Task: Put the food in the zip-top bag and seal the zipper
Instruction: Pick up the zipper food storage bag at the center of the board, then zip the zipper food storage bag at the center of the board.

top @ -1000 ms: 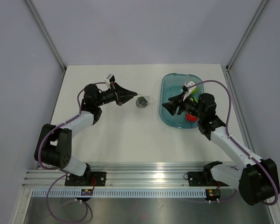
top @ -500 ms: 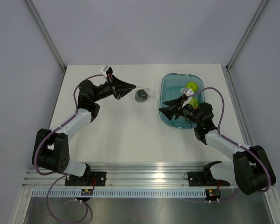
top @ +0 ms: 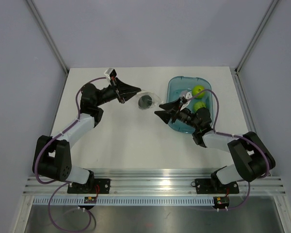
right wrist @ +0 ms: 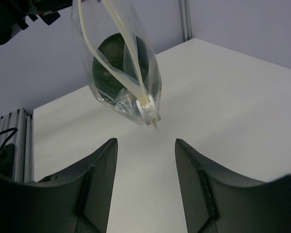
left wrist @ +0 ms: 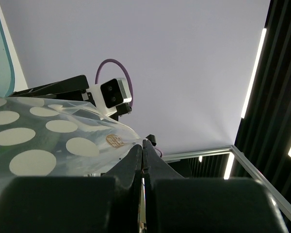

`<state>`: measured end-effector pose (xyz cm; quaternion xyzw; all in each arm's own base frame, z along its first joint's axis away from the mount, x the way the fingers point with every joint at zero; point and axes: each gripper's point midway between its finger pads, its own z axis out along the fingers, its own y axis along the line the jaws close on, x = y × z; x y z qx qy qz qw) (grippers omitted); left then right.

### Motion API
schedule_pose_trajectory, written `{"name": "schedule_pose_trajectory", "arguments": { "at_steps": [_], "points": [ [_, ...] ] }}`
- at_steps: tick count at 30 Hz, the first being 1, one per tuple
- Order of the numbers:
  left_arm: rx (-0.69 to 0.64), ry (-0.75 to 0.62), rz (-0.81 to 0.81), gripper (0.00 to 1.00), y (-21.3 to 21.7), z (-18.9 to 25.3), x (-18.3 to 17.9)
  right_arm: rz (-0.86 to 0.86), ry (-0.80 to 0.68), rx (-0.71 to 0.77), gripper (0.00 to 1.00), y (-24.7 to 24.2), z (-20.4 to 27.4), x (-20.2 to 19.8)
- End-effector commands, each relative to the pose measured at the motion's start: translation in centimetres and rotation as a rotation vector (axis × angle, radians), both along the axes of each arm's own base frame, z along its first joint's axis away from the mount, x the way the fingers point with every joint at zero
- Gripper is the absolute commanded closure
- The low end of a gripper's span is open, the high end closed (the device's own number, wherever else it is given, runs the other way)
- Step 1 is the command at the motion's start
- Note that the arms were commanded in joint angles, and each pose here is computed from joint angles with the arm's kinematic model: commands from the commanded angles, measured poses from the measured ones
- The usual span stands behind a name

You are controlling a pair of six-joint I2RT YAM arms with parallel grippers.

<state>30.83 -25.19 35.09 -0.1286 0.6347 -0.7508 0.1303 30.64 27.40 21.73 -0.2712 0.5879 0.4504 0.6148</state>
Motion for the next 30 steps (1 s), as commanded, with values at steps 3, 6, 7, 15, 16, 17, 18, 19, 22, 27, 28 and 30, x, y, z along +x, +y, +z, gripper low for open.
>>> {"name": "schedule_pose_trajectory", "arguments": {
  "at_steps": [3, 6, 7, 15, 16, 17, 18, 19, 22, 27, 28, 30],
  "points": [
    [-0.036, -0.101, 0.007, 1.0, 0.5, 3.1, -1.0, -0.011, -0.133, 0.141, 0.44, 0.7, 5.1, 0.6],
    [-0.036, -0.099, 0.006, 1.0, 0.5, 3.1, -1.1, 0.006, -0.149, 0.168, 0.44, 1.1, 5.9, 0.6],
    [-0.036, -0.096, 0.006, 1.0, 0.5, 3.1, -1.0, 0.0, -0.15, 0.178, 0.44, 1.0, 6.1, 0.7],
    [-0.035, -0.09, 0.006, 1.0, 0.5, 2.8, -1.0, 0.028, -0.16, 0.275, 0.56, 1.0, 7.2, 0.3],
    [-0.034, -0.09, 0.008, 1.0, 0.5, 2.8, -1.0, 0.035, -0.158, 0.275, 0.57, 1.2, 7.2, 0.2],
    [-0.033, -0.089, 0.006, 1.0, 0.5, 2.7, -1.0, 0.035, -0.16, 0.276, 0.59, 1.2, 7.3, 0.2],
    [-0.031, -0.083, 0.008, 1.0, 0.5, 2.5, -1.0, 0.04, -0.165, 0.279, 0.59, 1.2, 7.5, 0.0],
    [-0.03, -0.083, 0.01, 1.0, 0.5, 2.4, -1.0, 0.04, -0.17, 0.279, 0.59, 1.1, 7.6, -0.1],
    [-0.026, -0.071, 0.012, 1.0, 0.5, 2.0, -0.8, 0.053, -0.19, 0.283, 0.58, 0.9, 8.4, -0.8],
    [-0.027, -0.07, 0.015, 1.0, 0.5, 2.0, -0.7, 0.066, -0.228, 0.302, 0.54, 0.7, 10.0, -1.6],
    [-0.026, -0.073, 0.017, 1.0, 0.6, 2.1, -0.7, 0.073, -0.233, 0.3, 0.53, 0.7, 10.2, -1.7],
    [-0.026, -0.072, 0.017, 1.0, 0.6, 2.1, -0.7, 0.079, -0.242, 0.305, 0.52, 0.7, 10.6, -2.0]
  ]
}}
